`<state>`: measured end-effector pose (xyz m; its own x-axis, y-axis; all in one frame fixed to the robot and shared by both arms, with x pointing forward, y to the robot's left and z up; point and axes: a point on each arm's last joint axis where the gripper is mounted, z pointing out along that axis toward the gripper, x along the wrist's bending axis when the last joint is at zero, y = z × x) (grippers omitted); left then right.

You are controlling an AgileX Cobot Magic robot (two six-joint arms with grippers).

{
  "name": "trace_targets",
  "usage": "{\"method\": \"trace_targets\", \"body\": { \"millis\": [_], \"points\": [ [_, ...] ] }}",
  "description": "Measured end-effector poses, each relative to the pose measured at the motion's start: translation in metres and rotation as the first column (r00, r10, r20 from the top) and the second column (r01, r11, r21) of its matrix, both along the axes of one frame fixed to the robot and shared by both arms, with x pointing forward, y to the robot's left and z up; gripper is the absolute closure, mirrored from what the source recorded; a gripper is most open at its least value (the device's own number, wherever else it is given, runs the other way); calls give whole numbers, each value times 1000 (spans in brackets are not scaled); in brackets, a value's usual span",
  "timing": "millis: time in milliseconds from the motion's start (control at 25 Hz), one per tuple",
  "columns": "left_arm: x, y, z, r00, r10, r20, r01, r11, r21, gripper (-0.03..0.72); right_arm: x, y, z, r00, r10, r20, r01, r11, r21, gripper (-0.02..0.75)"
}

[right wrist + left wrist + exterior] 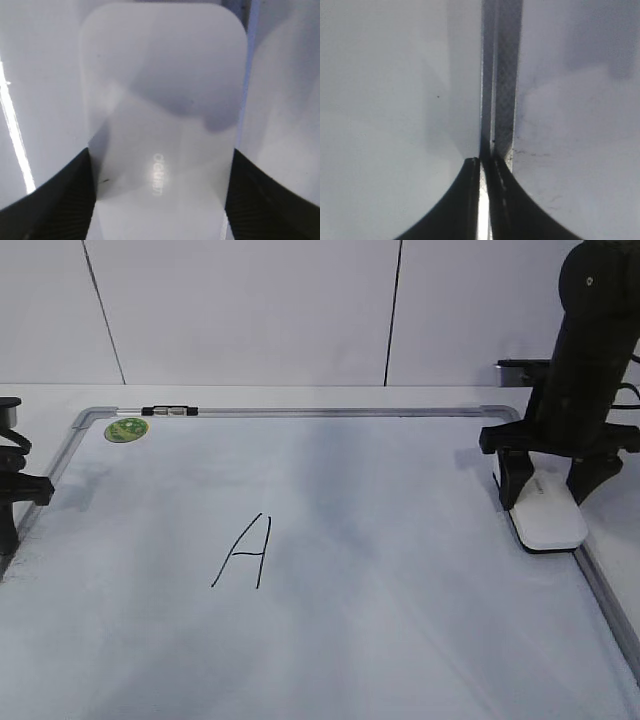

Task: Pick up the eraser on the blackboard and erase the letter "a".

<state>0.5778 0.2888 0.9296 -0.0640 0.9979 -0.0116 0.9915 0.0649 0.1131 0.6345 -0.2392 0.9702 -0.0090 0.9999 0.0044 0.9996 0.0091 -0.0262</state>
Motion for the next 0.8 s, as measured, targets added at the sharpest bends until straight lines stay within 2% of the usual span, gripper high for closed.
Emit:
{"method": "trace_targets", "body": {
  "millis": [240,800],
  "points": [
    [0,0,0,1000,0,0,0,1000,0,676,2,1,-13,999,-4,-33,4,1000,5,176],
    [0,0,0,1000,0,0,0,1000,0,676,3,1,-13,999,34,-33,-34,999,8,160]
  ]
}}
